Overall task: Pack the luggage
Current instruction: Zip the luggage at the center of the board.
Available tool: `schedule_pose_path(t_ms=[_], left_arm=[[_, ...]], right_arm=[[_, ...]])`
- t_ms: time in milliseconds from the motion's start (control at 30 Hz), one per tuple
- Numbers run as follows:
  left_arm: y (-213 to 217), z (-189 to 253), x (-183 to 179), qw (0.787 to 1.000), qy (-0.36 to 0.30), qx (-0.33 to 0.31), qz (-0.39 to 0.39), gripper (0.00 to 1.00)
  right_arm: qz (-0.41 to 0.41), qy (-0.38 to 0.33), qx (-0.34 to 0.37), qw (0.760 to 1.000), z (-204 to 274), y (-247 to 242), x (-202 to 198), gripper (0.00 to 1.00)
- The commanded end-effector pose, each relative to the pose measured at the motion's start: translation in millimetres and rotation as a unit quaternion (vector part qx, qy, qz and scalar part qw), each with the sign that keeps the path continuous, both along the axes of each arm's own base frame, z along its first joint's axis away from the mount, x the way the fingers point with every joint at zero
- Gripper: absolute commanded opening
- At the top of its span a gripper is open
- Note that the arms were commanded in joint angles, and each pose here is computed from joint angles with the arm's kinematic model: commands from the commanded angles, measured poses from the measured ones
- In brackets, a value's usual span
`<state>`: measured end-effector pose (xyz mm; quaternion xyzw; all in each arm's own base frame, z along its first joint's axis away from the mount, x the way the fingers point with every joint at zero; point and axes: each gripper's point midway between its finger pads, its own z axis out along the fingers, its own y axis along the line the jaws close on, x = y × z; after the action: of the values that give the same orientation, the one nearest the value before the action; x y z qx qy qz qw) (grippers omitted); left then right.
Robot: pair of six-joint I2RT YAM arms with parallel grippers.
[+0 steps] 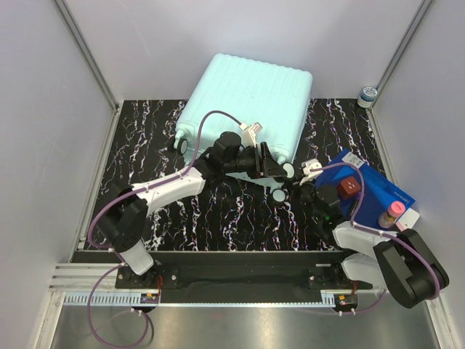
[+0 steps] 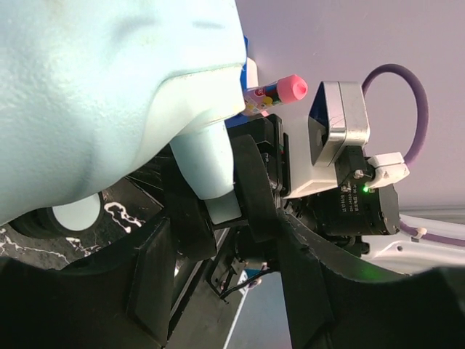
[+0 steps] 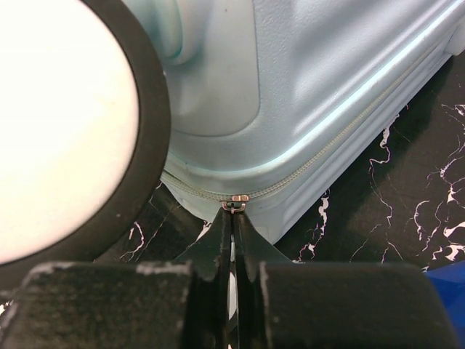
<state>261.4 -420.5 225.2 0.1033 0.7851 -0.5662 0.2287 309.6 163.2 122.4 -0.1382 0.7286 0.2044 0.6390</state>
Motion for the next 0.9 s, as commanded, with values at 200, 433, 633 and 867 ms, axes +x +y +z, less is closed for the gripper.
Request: schedule_pose_path(t_ms=[200,433,633,867], left_arm=[[-11,91,3,0.986,-0.048,-0.160,-0.022,0.00],[-12,98,14,0.982,-0.049,-0.182,0.006,0.00],[-10,93,20,0.982,-0.040,-0.185,0.026,0.00],[-11,87,26,0.982,-0.029,-0.183,0.040,0.00]], right_arm=[[-0.010,-0.044,0.005,0.999,23,12,14,0.00],[-0.004,-0.085,0.028,0.996,36,29,-2,0.00],[-0.010,-0.111,0.042,0.993,47,32,-9,0.00],[-0.009,-0.123,0.050,0.991,56,32,-12,0.00]])
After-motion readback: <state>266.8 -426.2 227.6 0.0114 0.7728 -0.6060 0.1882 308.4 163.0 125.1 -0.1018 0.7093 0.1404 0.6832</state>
